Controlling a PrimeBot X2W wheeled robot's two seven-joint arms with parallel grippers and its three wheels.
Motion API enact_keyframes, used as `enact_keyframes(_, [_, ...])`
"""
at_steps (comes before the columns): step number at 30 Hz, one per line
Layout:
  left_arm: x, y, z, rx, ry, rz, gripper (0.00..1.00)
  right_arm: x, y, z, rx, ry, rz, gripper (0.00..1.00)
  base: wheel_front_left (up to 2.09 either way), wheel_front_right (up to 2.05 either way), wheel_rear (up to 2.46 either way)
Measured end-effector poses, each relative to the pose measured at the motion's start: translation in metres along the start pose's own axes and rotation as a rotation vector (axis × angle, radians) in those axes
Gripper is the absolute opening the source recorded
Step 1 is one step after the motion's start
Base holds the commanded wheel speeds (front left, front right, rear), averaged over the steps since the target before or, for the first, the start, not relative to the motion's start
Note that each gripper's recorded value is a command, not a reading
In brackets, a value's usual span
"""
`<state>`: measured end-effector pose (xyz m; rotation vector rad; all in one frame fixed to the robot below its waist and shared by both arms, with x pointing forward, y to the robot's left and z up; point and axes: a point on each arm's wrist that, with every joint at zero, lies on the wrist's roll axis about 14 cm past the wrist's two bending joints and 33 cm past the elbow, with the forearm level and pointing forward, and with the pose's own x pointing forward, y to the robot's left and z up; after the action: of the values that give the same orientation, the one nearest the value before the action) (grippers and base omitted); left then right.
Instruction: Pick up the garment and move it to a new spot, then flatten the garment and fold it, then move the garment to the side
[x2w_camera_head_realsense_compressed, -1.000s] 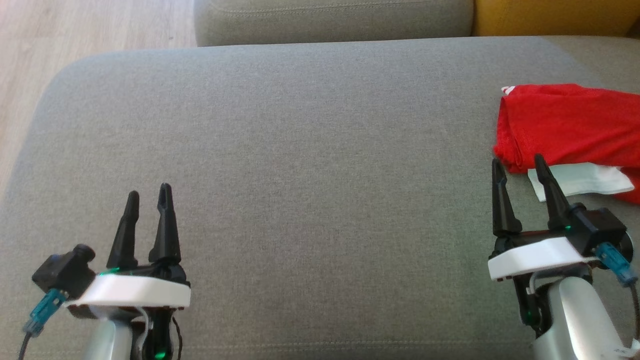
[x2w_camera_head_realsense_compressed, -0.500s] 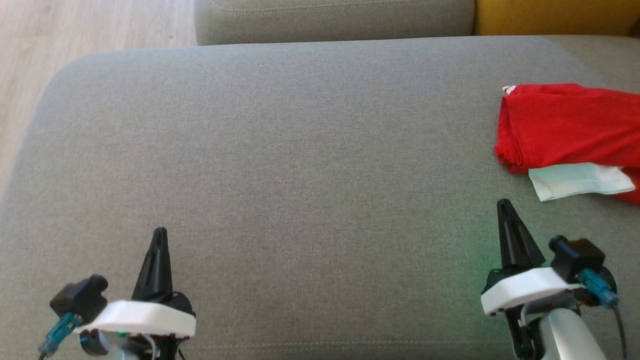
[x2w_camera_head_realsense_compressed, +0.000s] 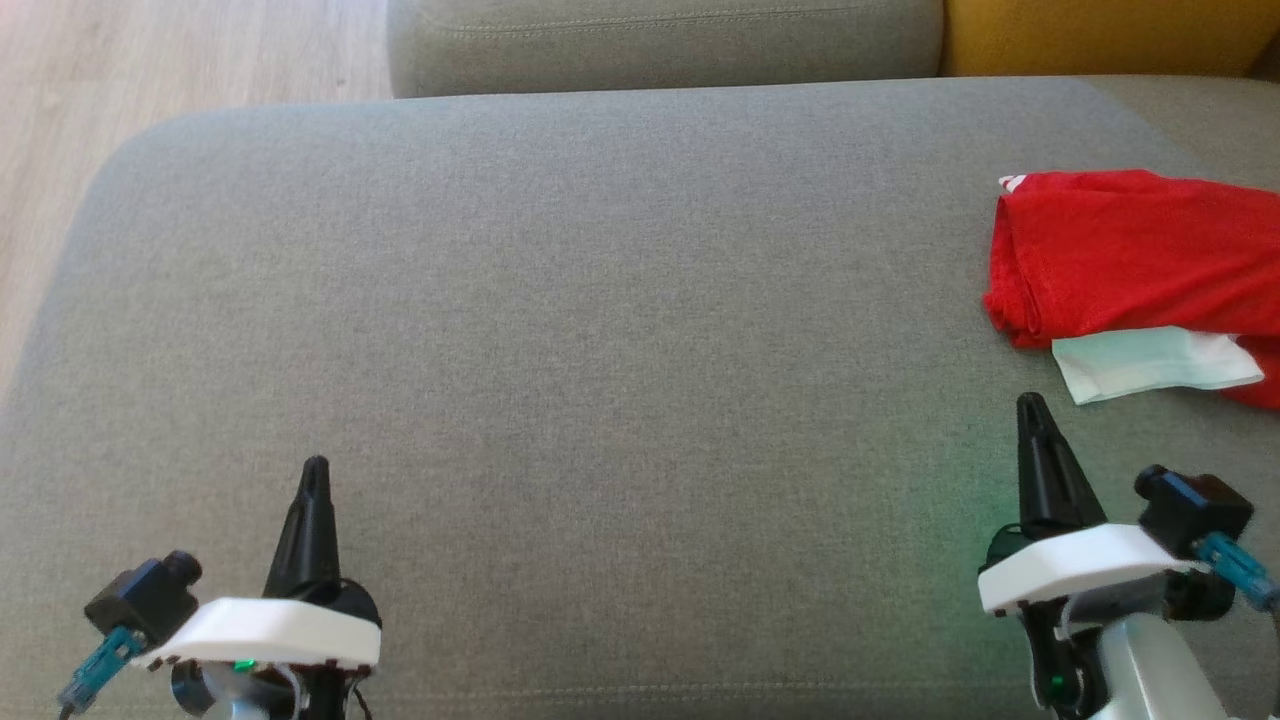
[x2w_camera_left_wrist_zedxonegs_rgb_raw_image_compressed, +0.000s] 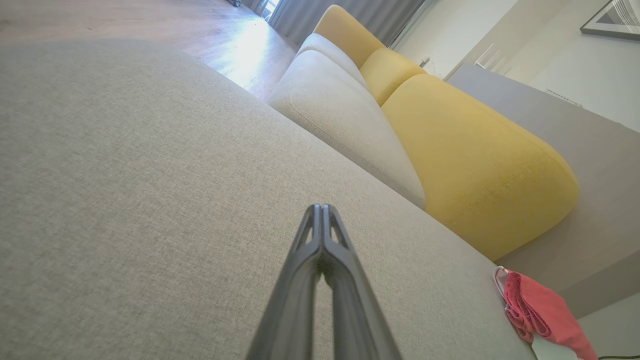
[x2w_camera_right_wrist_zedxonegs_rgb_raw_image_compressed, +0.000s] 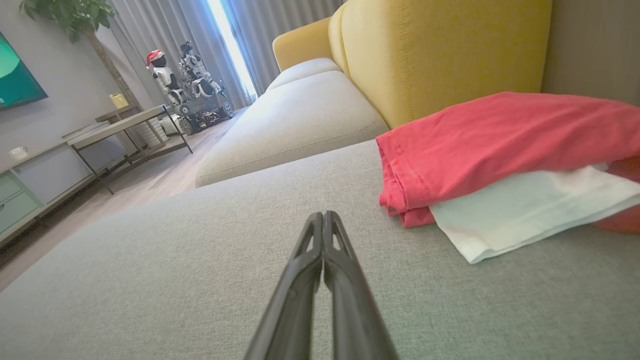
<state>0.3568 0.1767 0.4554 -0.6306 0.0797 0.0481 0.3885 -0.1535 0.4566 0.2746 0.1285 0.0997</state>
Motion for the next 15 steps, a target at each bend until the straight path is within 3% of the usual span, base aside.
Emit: enact_keyframes(15, [0.0011,0.0034,0.0012,-0.129,0.011,0.024,0.00,-0.0018,-0.0093,0.0046,0.178,-0.007,-0.042,0.00,0.00,0.00,0.00])
